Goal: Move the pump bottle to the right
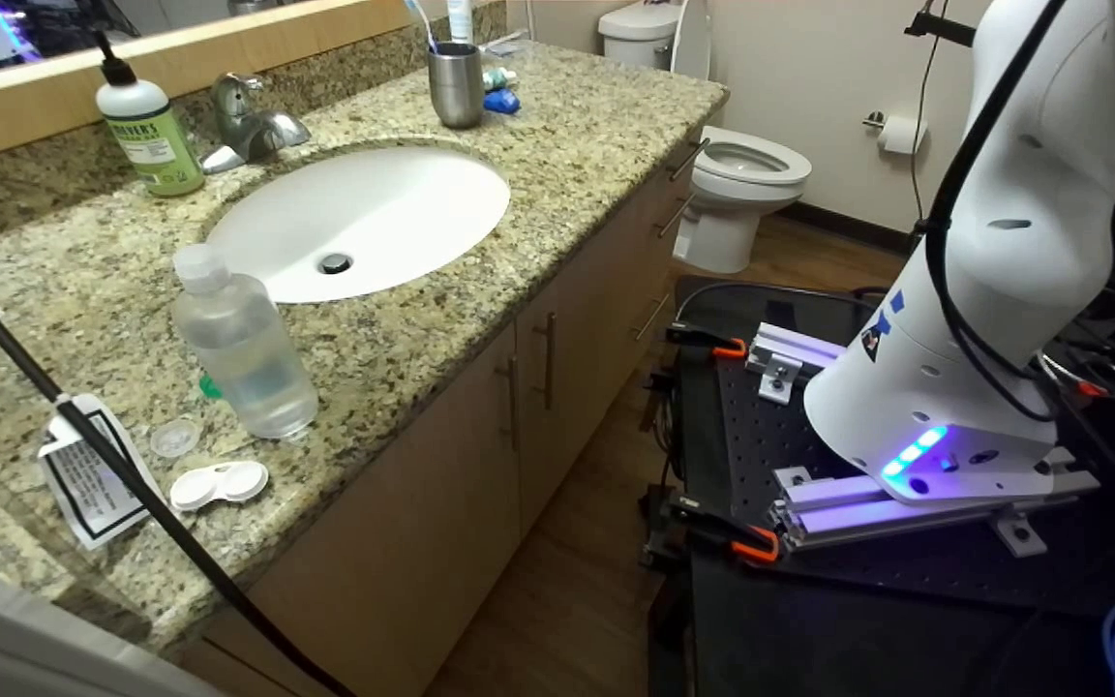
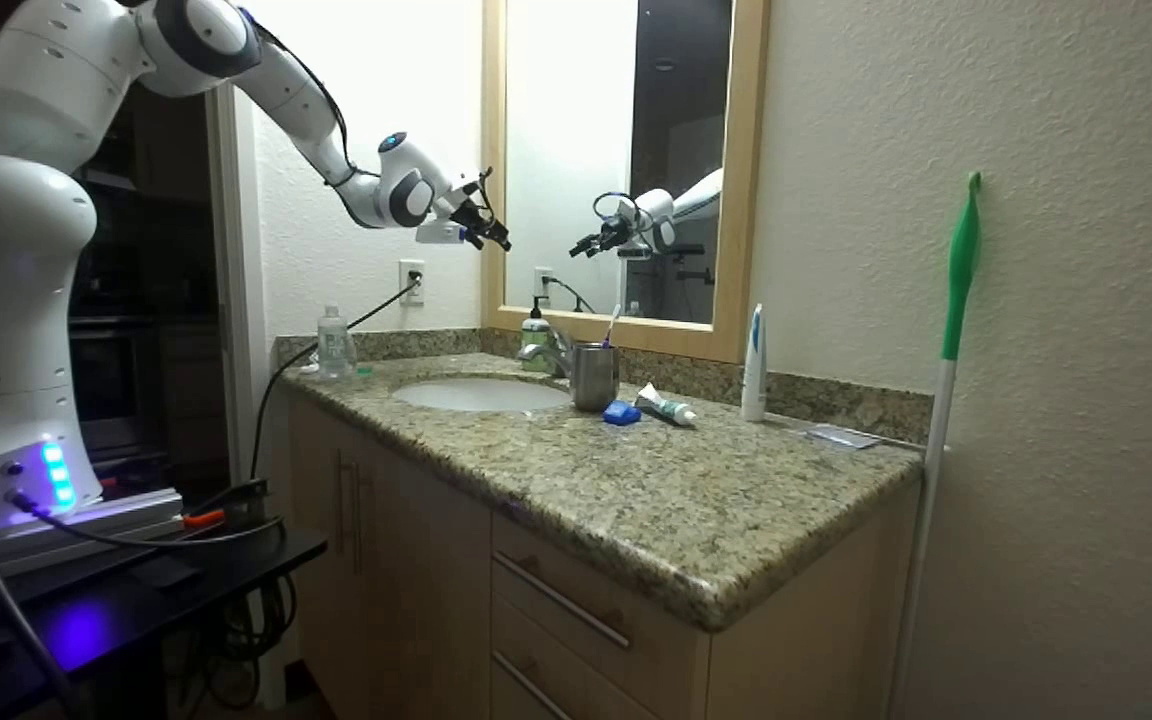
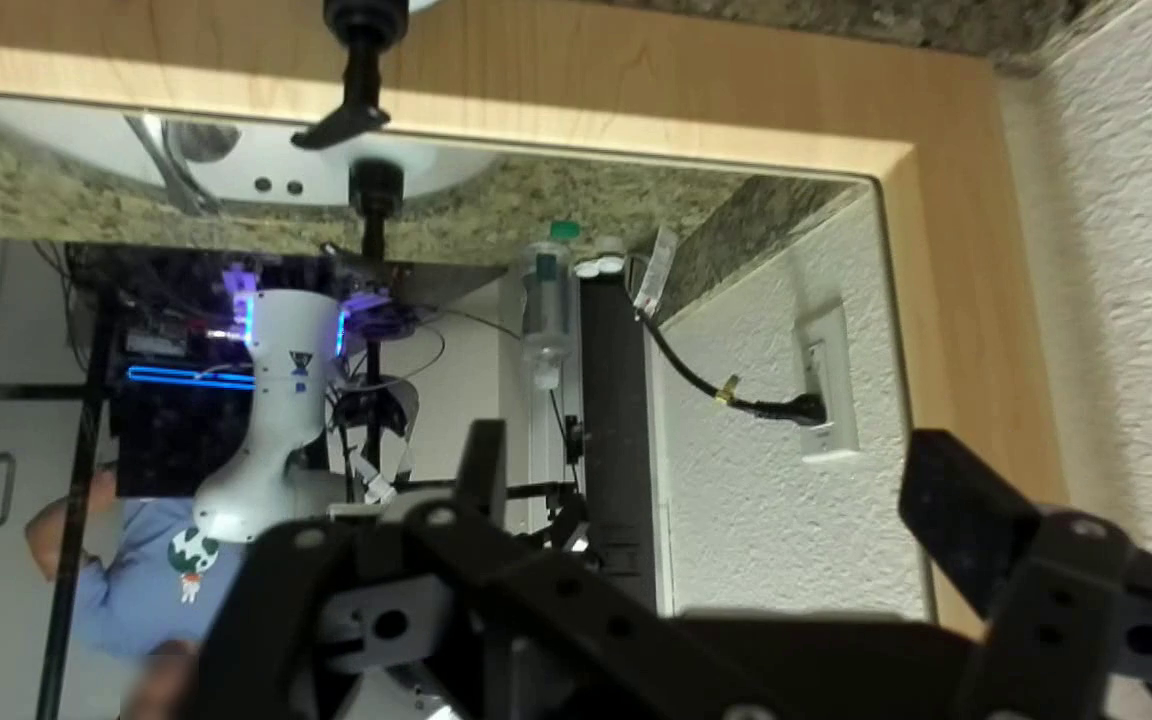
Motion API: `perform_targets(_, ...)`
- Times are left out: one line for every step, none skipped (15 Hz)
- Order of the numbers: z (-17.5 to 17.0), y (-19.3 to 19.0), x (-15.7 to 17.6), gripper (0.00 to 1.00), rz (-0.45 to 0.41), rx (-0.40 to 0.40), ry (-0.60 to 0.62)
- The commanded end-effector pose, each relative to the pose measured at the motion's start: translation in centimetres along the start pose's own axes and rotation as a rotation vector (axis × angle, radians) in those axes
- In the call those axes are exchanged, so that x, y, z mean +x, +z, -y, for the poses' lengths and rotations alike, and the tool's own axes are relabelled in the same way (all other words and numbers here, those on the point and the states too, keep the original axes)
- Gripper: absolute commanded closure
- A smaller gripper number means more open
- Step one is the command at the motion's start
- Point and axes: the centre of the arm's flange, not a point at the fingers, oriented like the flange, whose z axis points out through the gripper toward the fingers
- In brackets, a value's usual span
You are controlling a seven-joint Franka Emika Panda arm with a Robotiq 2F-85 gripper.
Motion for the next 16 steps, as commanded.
perform_targets(-0.2, 0.5, 0.2, 0.0, -0.014, -0.008, -0.006)
perform_targets(-0.2, 0.9, 0.3, 0.0, -0.02, -0.012, -0.01)
perform_targets(-1.0, 1.4, 0.3, 0.0, 0.021, -0.087, -0.025)
perform_targets(-1.9, 1.8, 0.3, 0.0, 0.07, -0.138, -0.035)
perform_targets(-3.6, 2.3, 0.2, 0.0, 0.103, -0.176, -0.022)
perform_targets(-5.3, 2.6, 0.1, 0.0, 0.126, -0.229, -0.018)
perform_targets(-6.7, 2.7, 0.1, 0.0, 0.166, -0.271, -0.001)
perform_targets(-7.7, 3.0, -0.1, 0.0, 0.213, -0.308, 0.021)
perform_targets(-8.1, 1.7, -0.3, 0.0, 0.15, -0.249, 0.008)
perform_targets(-8.9, 1.8, -0.4, 0.0, 0.176, -0.282, 0.018)
perform_targets(-9.1, 1.9, -0.4, 0.0, 0.184, -0.294, 0.022)
perform_targets(-8.9, 2.1, -0.4, 0.0, 0.184, -0.297, 0.022)
perform_targets(-8.7, 2.2, -0.5, 0.0, 0.184, -0.297, 0.021)
perform_targets(-8.2, 3.4, -0.8, 0.0, 0.247, -0.277, 0.031)
perform_targets(-7.6, 4.7, -1.7, 0.0, 0.292, -0.284, 0.028)
perform_targets(-6.9, 5.4, -2.7, 0.0, 0.337, -0.286, 0.014)
